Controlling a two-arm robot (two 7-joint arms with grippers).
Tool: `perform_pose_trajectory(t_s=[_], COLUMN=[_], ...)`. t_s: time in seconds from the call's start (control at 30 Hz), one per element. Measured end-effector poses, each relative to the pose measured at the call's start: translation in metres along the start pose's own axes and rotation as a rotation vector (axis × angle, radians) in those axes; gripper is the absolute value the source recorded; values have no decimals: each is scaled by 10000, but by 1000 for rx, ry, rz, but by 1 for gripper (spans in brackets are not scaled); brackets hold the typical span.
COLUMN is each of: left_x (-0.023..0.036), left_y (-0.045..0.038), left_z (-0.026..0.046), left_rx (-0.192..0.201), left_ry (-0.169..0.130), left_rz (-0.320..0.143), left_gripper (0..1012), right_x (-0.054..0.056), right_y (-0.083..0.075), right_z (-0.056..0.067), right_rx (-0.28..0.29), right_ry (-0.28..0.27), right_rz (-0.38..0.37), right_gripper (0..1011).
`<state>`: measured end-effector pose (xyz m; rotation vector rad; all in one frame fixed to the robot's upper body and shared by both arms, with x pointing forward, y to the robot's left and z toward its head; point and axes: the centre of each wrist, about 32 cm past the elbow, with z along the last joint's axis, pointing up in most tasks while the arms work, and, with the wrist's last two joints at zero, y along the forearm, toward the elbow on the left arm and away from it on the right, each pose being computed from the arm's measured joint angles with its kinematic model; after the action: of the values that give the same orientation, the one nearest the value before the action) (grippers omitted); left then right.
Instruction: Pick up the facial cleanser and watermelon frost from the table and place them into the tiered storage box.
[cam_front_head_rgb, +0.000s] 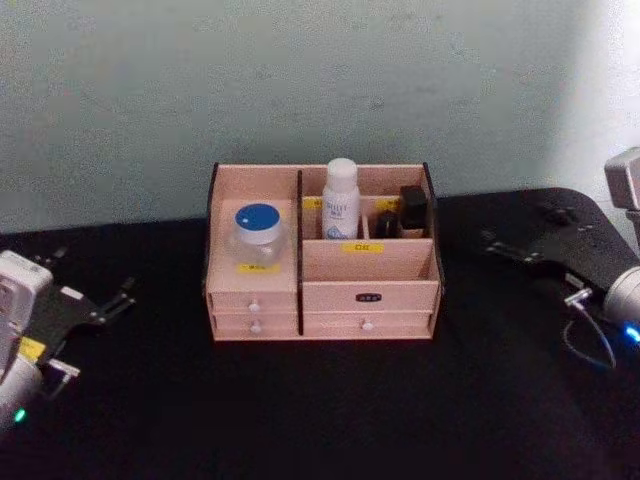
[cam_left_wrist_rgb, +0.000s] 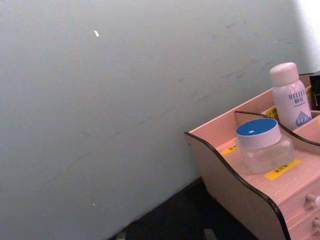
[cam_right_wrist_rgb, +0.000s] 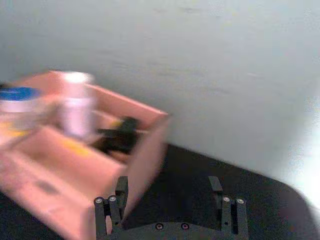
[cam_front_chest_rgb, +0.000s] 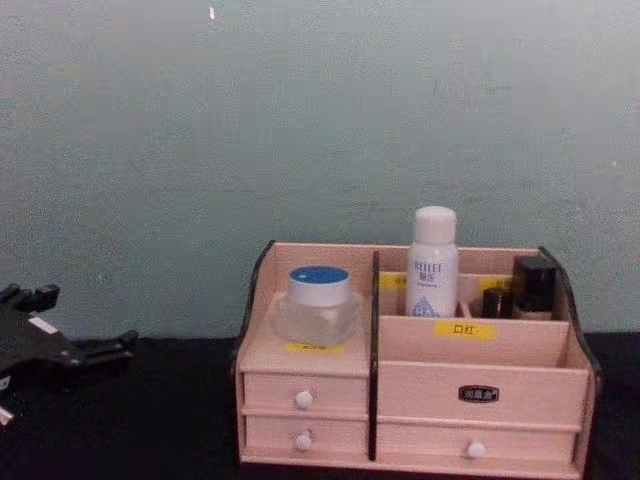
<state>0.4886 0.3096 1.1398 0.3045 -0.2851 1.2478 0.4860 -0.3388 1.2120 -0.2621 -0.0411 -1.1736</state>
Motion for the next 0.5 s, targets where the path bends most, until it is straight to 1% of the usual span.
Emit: perform_pose_trajectory(t_s=[0.03, 0.07, 0.1, 0.13, 0.17, 0.23, 0.3, 0.33, 0.43, 0.47, 0.5], left_x=[0, 0, 0, 0, 0, 0, 0, 0, 0, 0, 0], left_y=[0, 0, 0, 0, 0, 0, 0, 0, 0, 0, 0], left_z=[0, 0, 0, 0, 0, 0, 0, 0, 0, 0, 0], left_rx=[0, 0, 0, 0, 0, 0, 0, 0, 0, 0, 0], left_ry=[0, 0, 0, 0, 0, 0, 0, 0, 0, 0, 0], left_rz=[0, 0, 0, 0, 0, 0, 0, 0, 0, 0, 0], left_gripper=[1001, 1001, 1001, 1001, 1001, 1001, 1001, 1001, 1001, 1001, 1001], right_x=[-8, -24, -43, -63, -63, -170, -227, -274, -345, -389, -408], right_y=[18, 58, 102, 127, 127, 233, 284, 325, 387, 423, 437], right_z=[-25, -70, -110, -138, -138, -263, -332, -390, -483, -540, -561], right_rx=[-3, -10, -13, -16, -16, -23, -28, -35, -49, -57, -60], right_ry=[-2, -9, -29, -43, -43, -107, -138, -158, -185, -206, -213], right_rz=[-43, -111, -172, -201, -201, -290, -323, -341, -359, -365, -365], right_gripper=[1003, 1003, 1003, 1002, 1003, 1002, 1003, 1002, 1002, 1002, 1003])
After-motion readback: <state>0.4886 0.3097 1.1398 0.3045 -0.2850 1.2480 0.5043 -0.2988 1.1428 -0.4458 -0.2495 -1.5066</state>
